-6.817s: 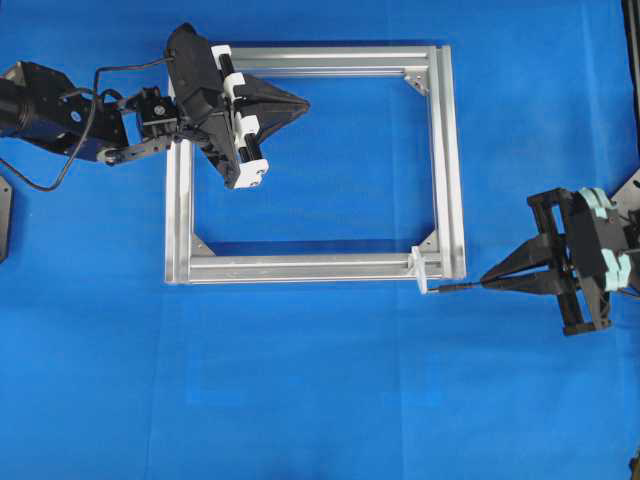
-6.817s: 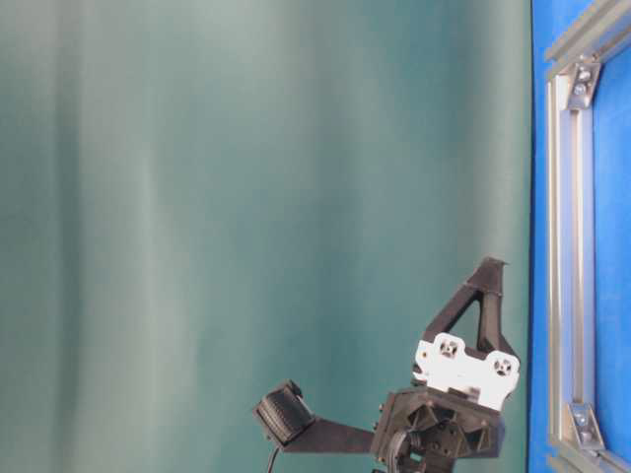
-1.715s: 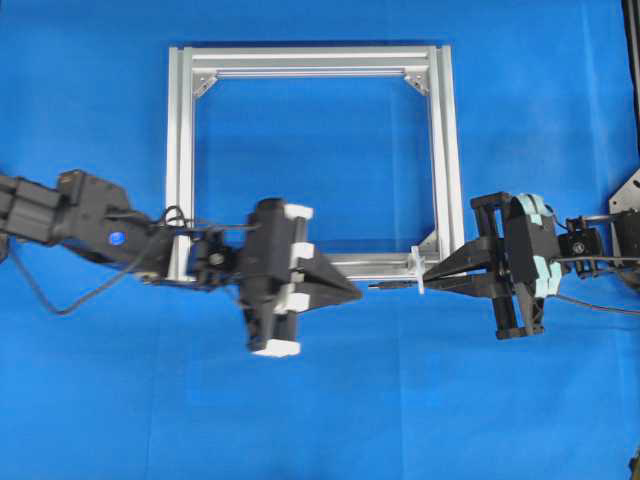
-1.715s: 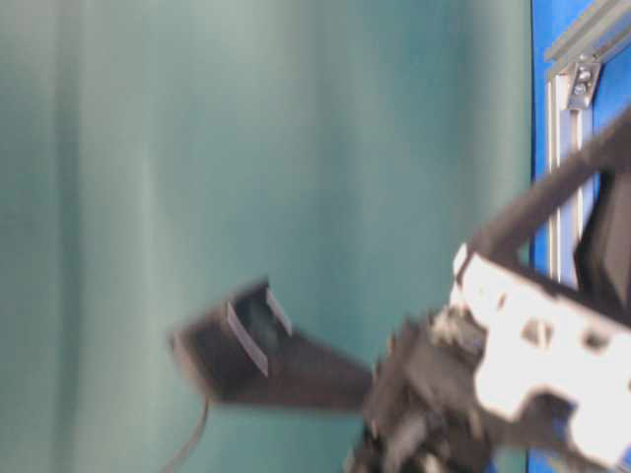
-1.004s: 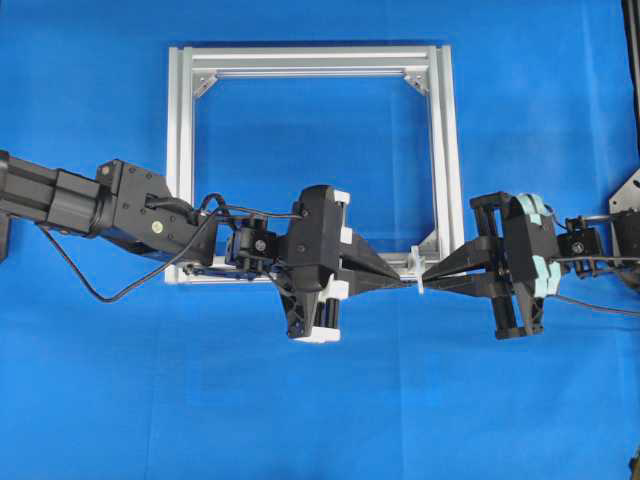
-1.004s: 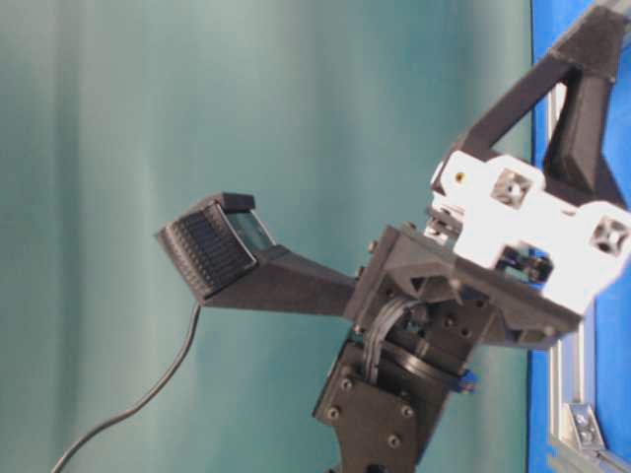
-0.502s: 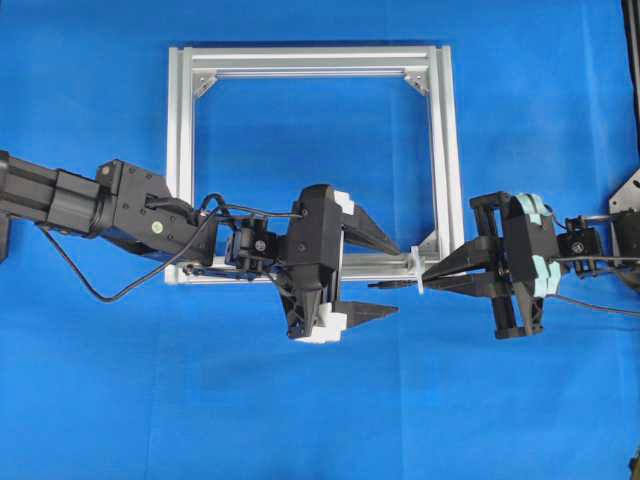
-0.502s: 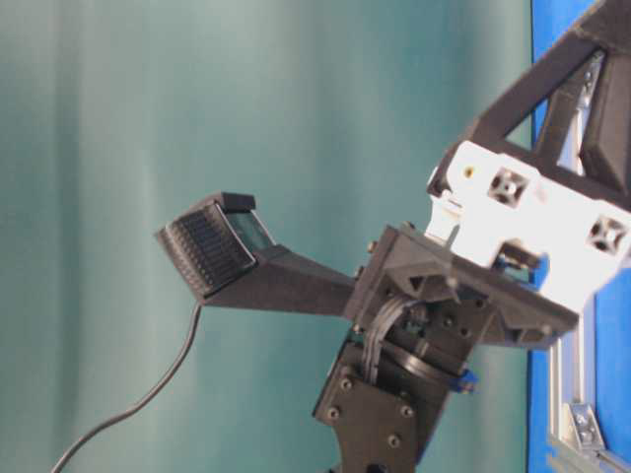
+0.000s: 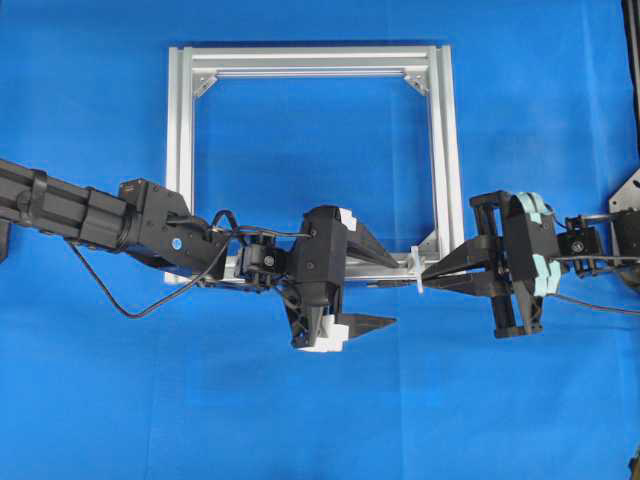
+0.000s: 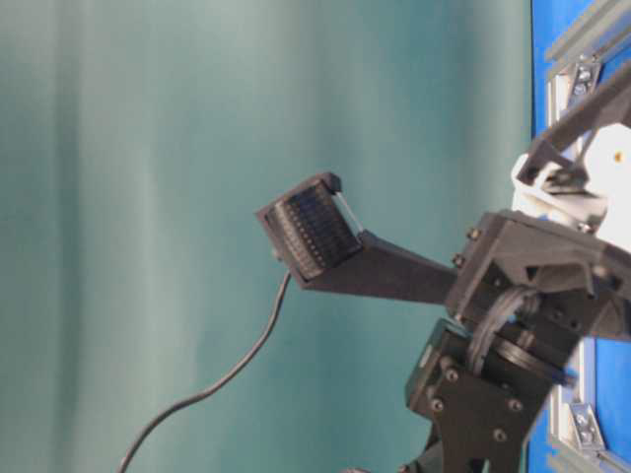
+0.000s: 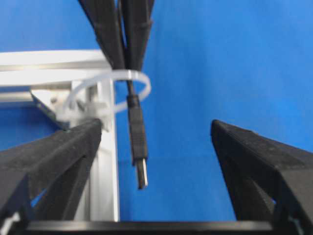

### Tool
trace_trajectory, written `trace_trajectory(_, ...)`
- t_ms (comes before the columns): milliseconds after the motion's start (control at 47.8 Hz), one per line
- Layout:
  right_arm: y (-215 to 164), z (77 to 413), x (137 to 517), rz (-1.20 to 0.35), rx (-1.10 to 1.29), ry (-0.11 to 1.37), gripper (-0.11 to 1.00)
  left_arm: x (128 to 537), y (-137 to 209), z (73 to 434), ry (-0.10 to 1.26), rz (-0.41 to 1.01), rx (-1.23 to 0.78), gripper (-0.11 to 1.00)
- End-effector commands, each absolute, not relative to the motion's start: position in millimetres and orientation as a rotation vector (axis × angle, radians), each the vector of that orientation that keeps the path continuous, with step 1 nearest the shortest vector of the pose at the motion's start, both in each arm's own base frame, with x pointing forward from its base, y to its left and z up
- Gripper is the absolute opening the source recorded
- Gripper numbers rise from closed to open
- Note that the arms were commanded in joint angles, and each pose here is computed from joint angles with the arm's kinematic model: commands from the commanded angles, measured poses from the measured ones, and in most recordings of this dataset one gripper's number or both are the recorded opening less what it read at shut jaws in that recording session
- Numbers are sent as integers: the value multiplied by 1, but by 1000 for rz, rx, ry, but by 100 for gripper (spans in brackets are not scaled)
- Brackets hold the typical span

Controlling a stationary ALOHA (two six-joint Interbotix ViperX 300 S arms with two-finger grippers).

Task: Insert the wire through the string loop located on the right side.
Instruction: 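Close the left gripper on the plug and release with the right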

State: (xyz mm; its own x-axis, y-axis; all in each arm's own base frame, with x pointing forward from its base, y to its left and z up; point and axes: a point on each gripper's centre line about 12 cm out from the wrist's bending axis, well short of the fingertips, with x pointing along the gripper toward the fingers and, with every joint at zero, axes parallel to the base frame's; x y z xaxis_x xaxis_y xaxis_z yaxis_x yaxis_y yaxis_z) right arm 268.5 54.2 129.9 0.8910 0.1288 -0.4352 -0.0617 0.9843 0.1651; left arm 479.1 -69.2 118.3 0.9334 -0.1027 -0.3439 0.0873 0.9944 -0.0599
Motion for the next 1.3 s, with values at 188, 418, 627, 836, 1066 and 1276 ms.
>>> trace_trajectory(188, 55, 138, 275, 100, 153, 423, -3, 483, -71, 129, 319, -103, -44, 88)
trace_trajectory(418, 55, 138, 275, 100, 153, 423, -3, 483, -71, 129, 322, -103, -44, 88)
trace_trajectory(627, 55, 138, 275, 100, 153, 424, -3, 483, -71, 129, 323, -103, -44, 87)
trace_trajectory(836, 55, 138, 275, 100, 153, 423, -3, 485, -69, 130, 323, -100, -42, 66)
trace_trajectory(1066, 55, 138, 274, 101, 152, 426, -3, 487, -58, 131, 319, -75, -46, 8)
trace_trajectory(1276, 55, 138, 274, 101, 152, 430, -3, 488, -56, 132, 316, -72, -47, 8)
